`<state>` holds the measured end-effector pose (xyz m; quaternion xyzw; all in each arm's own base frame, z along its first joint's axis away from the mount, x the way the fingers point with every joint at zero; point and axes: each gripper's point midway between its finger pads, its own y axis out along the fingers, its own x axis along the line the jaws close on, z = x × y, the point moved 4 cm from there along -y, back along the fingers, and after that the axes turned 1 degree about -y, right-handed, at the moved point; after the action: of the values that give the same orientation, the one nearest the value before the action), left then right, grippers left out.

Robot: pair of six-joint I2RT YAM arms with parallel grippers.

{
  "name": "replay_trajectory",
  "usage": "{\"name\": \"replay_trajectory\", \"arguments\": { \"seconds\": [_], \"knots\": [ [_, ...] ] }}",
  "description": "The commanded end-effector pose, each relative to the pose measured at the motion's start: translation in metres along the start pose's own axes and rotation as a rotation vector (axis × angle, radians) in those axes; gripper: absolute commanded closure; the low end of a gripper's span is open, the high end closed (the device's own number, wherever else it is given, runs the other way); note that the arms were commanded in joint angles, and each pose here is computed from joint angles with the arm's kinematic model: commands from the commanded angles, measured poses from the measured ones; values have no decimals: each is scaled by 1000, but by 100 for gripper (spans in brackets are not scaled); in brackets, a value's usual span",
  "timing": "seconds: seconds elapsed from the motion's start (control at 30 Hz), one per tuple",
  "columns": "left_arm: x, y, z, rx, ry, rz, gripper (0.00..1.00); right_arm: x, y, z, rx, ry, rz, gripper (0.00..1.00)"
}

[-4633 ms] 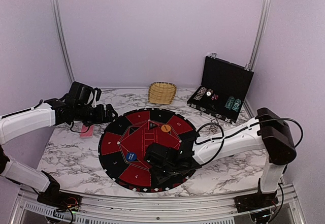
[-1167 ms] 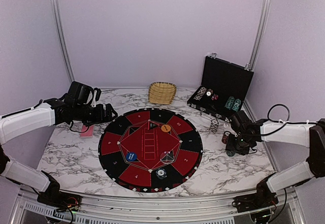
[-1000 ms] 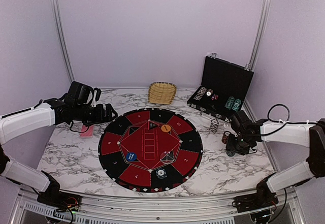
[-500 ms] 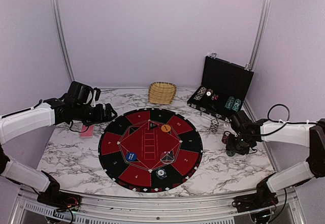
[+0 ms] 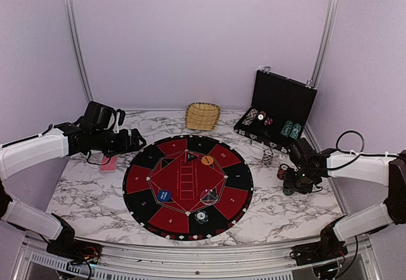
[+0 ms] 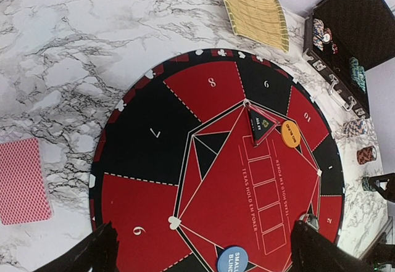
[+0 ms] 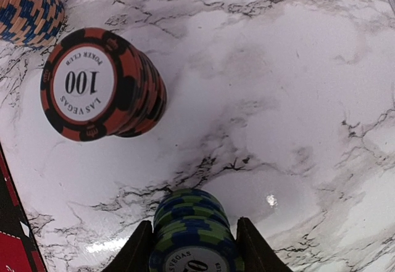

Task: Distribute texas hold em gaming equipment
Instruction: Pick up the pile of poker chips from the pile of poker chips.

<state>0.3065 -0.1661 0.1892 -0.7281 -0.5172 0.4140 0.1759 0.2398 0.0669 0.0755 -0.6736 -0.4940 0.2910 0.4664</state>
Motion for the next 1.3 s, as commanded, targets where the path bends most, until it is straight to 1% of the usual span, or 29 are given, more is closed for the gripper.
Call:
{"name": "replay_trajectory", "arguments": {
  "seconds": [0.0, 0.43, 0.67, 0.97, 1.27],
  "knots": [
    [0, 0, -2, -16, 4, 17, 1, 4, -10, -14, -41, 10, -16, 67],
    [1, -2, -3, -21, 0, 21, 1, 18, -26, -15, -42, -34, -53, 70],
    [3, -1, -2, -17, -5, 19, 1, 45, -41, -11, -52, -99, -86, 71],
    [14, -2, 2, -9, -39, 4, 1, 110, -59, 5, -65, -263, -154, 72],
    [36, -9, 9, -3, -86, -52, 1, 212, -74, 22, -96, -487, -242, 72]
  ]
}}
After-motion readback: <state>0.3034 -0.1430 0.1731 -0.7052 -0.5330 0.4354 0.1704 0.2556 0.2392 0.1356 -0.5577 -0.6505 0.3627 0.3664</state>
